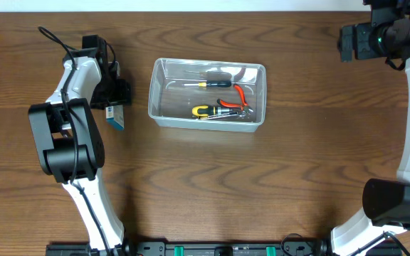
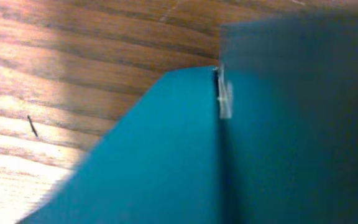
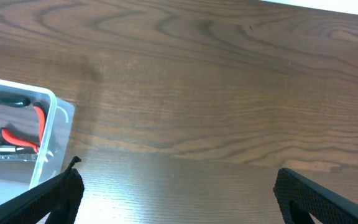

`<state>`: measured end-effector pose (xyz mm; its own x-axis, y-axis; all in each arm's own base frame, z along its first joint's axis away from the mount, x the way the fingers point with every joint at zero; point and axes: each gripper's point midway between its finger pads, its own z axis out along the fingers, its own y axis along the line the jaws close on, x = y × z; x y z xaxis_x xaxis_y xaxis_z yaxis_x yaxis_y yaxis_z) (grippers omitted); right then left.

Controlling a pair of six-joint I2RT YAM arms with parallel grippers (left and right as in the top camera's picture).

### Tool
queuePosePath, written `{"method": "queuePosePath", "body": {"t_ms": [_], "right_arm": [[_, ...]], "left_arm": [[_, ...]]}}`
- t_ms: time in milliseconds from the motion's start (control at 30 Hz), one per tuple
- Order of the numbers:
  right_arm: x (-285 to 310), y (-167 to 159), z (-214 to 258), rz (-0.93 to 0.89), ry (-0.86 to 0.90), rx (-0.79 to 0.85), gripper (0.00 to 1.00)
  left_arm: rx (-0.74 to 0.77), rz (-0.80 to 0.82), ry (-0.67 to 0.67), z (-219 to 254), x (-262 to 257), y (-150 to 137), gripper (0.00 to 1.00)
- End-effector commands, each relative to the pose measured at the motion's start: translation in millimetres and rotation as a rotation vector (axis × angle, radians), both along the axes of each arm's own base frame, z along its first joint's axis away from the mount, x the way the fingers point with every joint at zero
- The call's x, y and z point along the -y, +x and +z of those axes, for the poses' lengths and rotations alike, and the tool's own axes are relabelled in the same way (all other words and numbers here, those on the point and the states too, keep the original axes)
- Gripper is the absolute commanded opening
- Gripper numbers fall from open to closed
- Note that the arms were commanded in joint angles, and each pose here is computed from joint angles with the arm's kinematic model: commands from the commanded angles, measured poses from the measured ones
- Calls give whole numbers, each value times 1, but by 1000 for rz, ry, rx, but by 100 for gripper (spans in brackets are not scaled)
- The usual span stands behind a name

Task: Pack container
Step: 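Lower the left gripper and grasp the top of the teal box, then carry the teal box into the container and release it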

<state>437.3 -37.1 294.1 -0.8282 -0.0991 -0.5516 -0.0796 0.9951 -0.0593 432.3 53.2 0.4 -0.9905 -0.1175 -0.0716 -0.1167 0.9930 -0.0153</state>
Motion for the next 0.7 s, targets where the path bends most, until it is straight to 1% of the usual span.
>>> {"method": "queuePosePath", "body": {"t_ms": [0,100,267,367,567,667], "right_arm": [[1,-1,3,-16,18,8,99],[1,-1,3,-16,18,8,99],[1,-1,3,-16,18,8,99],[1,-1,3,-16,18,8,99],[1,-1,3,-16,18,8,99],[1,-1,3,-17,18,8,99]], "left_arm": [[-32,-5,4,-7,-1,-11,58],[-29,-5,5,-5,-1,-10,50],[-35,-5,4,-5,-1,-12,44],[-39,-5,3,-5,-1,-13,38],[-40,-5,3,-4,-1,-14,30],[-29,-5,5,1,-1,-13,23]]}}
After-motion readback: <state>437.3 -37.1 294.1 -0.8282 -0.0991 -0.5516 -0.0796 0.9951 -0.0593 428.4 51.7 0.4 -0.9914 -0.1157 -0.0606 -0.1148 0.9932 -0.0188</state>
